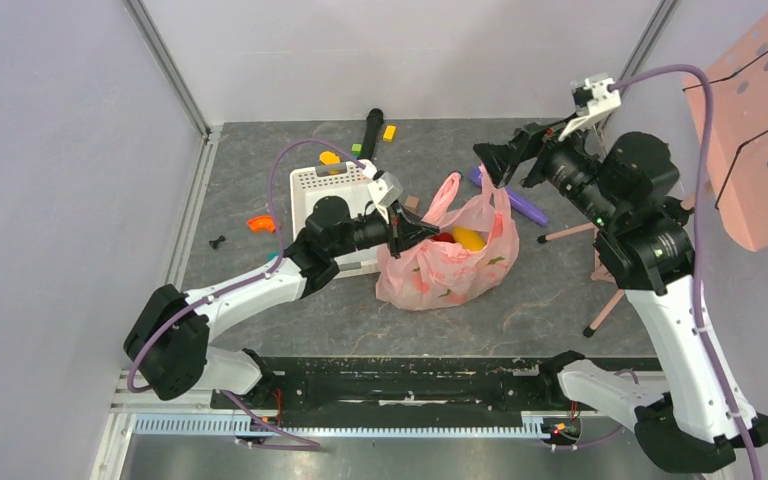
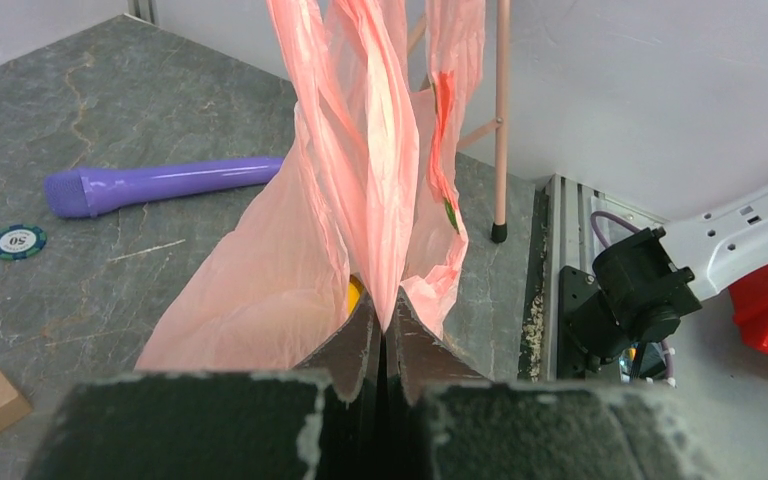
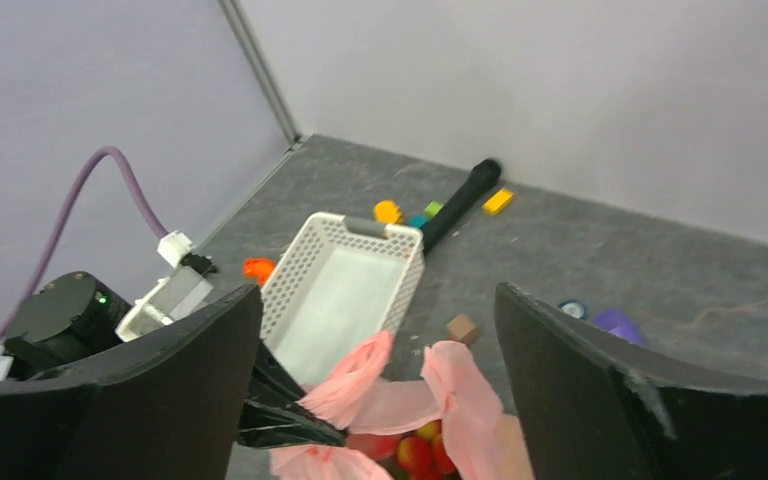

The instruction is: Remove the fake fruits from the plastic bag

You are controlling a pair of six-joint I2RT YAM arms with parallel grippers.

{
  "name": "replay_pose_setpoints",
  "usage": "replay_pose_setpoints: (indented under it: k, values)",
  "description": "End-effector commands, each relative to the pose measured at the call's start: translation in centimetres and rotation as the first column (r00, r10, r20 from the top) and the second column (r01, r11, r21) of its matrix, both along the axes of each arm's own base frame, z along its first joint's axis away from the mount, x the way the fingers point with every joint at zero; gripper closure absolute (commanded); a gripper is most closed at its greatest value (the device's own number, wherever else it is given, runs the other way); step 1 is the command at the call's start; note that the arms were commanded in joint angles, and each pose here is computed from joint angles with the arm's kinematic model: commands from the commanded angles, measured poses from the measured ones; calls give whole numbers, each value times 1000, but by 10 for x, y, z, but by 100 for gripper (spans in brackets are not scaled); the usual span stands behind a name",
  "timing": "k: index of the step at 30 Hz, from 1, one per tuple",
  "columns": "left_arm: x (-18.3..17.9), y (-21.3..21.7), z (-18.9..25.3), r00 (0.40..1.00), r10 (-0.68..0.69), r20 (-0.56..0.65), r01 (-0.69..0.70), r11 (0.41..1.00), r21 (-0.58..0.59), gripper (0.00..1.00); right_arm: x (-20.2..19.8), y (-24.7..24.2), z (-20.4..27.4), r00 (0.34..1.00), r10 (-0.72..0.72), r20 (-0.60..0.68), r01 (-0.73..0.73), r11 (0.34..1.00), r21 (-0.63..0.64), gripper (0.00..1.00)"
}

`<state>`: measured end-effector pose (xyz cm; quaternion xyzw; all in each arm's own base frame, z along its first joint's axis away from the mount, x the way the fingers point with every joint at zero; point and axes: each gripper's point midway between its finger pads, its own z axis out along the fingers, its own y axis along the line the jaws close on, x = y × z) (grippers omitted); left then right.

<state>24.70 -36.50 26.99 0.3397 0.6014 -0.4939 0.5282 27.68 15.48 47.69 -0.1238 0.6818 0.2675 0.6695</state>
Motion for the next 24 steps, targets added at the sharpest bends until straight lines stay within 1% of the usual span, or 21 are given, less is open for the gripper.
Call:
replay_pose_setpoints:
  k: [1,2,4,5,7,9,12,15,18,21,24]
  values:
    - [0,2,30,996,13,87,-11,999,-31,96,-3,20,-13,995,56,-85,-52,997,50,24]
    - [0,2,30,996,14,88,-11,999,-31,96,-4,25,-16,994,60,-96,-56,997,51,37]
    - [0,2,29,996,14,87,-11,1000,-29,96,-8,36,-24,989,76,-124,-72,997,40,58]
    - [0,2,28,996,13,85,-10,1000,-27,96,-9,43,-28,987,82,-139,-78,996,33,71]
    - [0,2,26,997,12,81,-10,1000,-23,97,-11,58,-39,981,93,-169,-93,996,11,87]
    - [-1,2,24,997,14,79,-13,1000,-22,97,-9,67,-55,976,69,-205,-76,997,-26,100]
    - [0,5,24,996,26,81,-25,999,-22,97,-5,65,-85,967,-14,-255,-11,996,-94,100]
    - [1,6,23,996,39,83,-38,999,-17,97,-1,51,-123,944,-125,-304,68,979,-190,100]
    - [2,7,24,995,45,86,-44,999,-13,97,-1,42,-168,913,-186,-363,85,957,-276,100]
    - [3,7,23,995,50,84,-49,999,-10,98,-5,41,-200,897,-191,-398,66,950,-306,100]
    - [3,7,22,996,53,77,-52,999,-12,98,-4,31,-218,886,-243,-395,110,937,-331,100]
